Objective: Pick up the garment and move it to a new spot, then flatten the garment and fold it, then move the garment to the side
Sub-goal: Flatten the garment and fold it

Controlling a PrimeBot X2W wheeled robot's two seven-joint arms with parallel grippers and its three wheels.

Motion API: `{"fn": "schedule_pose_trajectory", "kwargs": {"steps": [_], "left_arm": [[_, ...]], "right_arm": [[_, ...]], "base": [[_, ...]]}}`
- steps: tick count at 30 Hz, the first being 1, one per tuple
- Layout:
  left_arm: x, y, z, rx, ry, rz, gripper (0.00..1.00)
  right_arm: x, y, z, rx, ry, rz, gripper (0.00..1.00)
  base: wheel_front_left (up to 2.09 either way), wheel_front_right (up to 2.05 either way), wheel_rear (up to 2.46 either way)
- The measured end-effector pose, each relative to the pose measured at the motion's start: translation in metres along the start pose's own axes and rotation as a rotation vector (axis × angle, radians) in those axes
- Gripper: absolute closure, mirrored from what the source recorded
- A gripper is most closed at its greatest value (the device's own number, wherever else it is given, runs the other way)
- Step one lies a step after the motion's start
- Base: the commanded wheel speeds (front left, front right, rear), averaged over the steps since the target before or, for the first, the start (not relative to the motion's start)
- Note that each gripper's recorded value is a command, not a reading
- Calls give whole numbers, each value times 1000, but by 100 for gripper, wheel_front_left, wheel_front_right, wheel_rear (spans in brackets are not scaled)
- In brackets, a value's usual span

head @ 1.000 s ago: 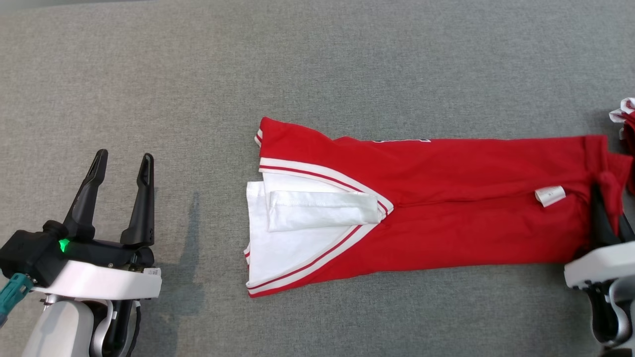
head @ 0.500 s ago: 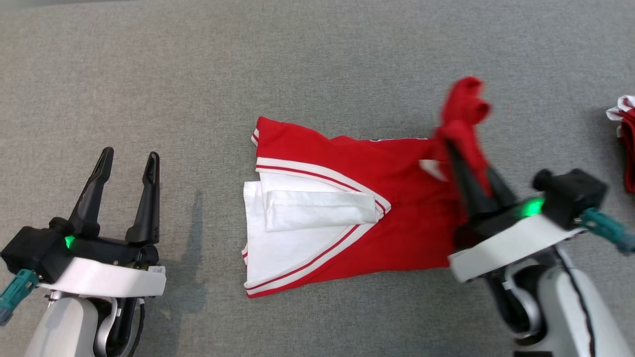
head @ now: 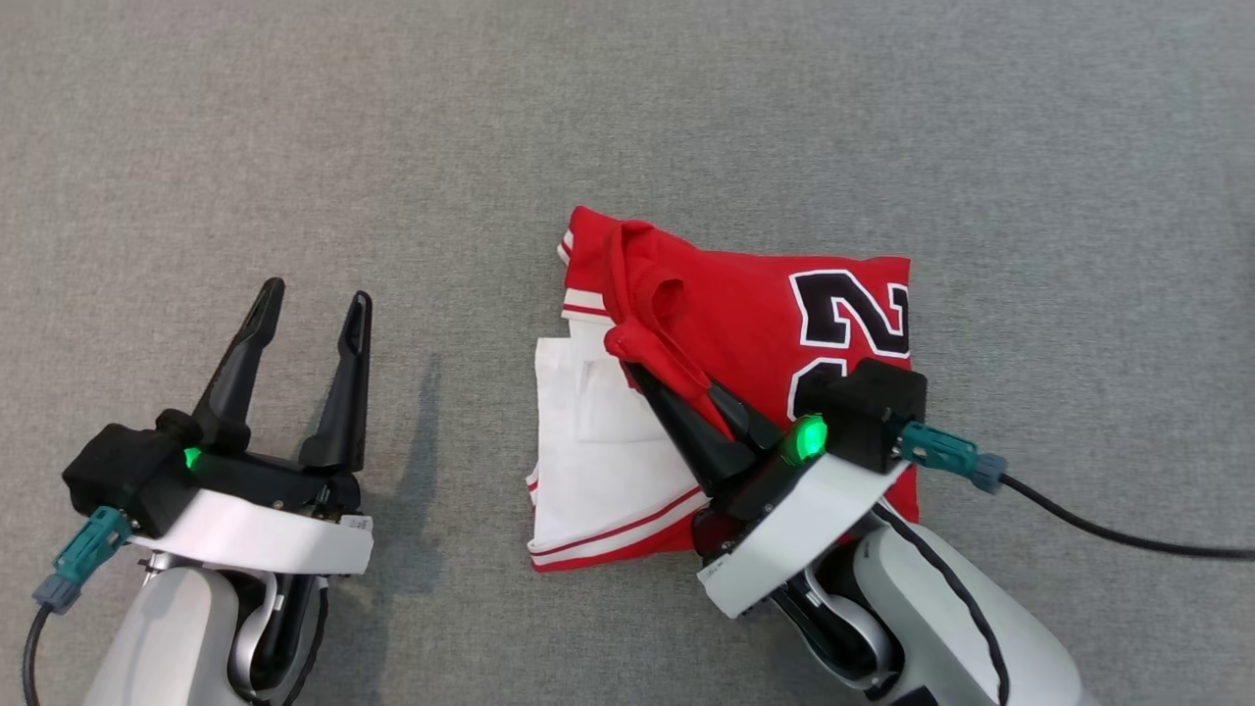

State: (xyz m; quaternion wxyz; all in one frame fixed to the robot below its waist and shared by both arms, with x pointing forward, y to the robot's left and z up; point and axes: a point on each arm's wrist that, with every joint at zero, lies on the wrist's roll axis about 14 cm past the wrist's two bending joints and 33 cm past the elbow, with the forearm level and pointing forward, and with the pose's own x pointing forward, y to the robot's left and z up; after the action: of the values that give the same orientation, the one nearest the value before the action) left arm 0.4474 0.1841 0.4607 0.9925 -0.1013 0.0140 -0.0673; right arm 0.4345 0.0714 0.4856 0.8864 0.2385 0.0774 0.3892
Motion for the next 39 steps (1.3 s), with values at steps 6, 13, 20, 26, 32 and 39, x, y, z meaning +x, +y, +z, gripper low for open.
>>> {"fn": "schedule_pose_trajectory", "kwargs": {"steps": [6,13,20,26,32,39], "left_arm": [[-1,2,-8,0,22,5,0],[2,1,-10,-4,27,0,0],[5,-2,-8,-4,17,-7,0],[5,-3,-1,5,-2,-1,0],[0,-1,9,17,-25,19,0],[-14,4,22,30,-46,50,0]], "right_arm": [[16,5,-26,47,52,51,55],[23,5,-20,48,23,66,0],[22,-2,24,11,-115,43,0],[-4,-46,70,-133,-238,-124,0],[-57,-96,94,-306,-232,-363,0],[-129,-129,88,-388,-137,-595,0]], "base": [[0,0,0],[0,0,0],[0,0,0],[0,0,0],[0,0,0],[0,0,0]]}}
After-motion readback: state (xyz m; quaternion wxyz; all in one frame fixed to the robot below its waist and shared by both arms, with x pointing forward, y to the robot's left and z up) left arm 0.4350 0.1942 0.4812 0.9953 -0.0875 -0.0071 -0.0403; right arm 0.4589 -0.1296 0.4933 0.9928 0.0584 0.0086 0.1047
